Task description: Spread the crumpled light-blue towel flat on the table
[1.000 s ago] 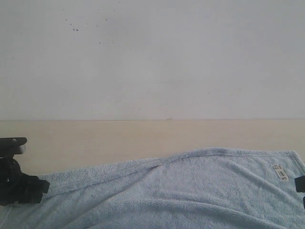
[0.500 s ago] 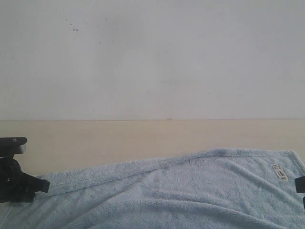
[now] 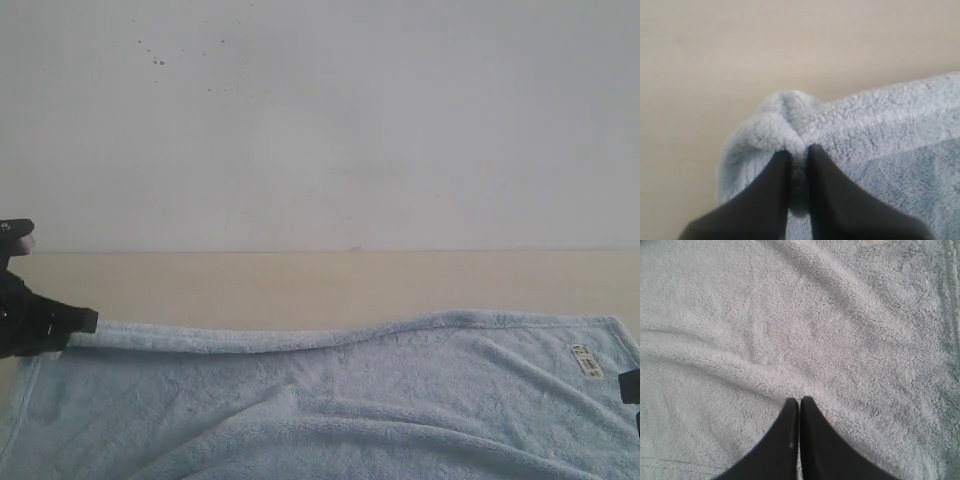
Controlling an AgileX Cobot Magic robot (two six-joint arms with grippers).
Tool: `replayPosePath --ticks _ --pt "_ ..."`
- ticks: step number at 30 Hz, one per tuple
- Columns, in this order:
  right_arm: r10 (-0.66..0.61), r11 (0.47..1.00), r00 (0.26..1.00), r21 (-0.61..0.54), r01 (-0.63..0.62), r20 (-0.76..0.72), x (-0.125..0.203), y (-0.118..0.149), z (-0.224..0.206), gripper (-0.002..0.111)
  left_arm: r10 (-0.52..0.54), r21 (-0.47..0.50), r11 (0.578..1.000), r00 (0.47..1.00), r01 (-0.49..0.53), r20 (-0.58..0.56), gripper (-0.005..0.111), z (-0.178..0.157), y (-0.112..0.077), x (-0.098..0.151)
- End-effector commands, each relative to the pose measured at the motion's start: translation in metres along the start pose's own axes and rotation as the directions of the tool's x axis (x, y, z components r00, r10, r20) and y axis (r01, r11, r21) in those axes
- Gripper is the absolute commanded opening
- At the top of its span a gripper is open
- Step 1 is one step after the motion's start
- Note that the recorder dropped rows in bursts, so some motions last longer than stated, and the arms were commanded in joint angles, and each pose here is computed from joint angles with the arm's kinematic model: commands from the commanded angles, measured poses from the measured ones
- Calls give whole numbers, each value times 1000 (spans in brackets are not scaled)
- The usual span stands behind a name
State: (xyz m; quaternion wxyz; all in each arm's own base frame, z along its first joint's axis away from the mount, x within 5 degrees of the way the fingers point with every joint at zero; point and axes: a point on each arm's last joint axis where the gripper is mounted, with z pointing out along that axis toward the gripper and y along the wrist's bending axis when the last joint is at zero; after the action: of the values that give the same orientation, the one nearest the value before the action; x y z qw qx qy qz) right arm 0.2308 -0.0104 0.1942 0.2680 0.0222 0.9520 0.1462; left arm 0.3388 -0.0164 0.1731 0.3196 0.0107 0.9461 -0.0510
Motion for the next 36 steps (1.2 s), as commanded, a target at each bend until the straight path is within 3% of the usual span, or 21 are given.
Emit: replayPosePath --ticks 1,11,14,17,19,21,23,26,30,36 --pt "-7 1000 1000 3 7 12 -1 0 -1 0 -20 28 999 999 19 32 9 -3 -5 -21" --pt "7 1000 1000 -6 -7 14 -1 1 -1 0 -77 64 995 996 74 51 11 35 -6 -61" --pt "2 1000 1000 -6 -2 14 -1 1 -1 0 -98 48 994 991 94 91 22 57 -2 -72" --pt "-17 1000 1000 -13 17 7 0 2 -1 0 -103 32 995 987 99 126 45 82 4 -83" --pt "-26 999 1000 -19 26 1 1 2 -1 0 -172 41 985 980 169 100 61 98 10 -85" --pt "-33 999 999 -26 33 -5 1 3 -1 0 -307 48 951 950 305 54 62 107 20 -83" --pt "-35 999 999 -26 35 -6 1 3 -1 0 -360 39 933 932 359 32 61 111 27 -77" --pt "-29 999 1000 -26 29 0 1 3 -1 0 -258 29 966 966 258 0 59 111 27 -68" --pt "-37 999 999 -22 37 4 0 2 -1 0 -200 25 979 979 201 -30 56 98 26 -57" --pt "-82 997 997 -4 82 4 0 1 -1 0 -126 22 992 992 126 -12 56 56 28 -50"
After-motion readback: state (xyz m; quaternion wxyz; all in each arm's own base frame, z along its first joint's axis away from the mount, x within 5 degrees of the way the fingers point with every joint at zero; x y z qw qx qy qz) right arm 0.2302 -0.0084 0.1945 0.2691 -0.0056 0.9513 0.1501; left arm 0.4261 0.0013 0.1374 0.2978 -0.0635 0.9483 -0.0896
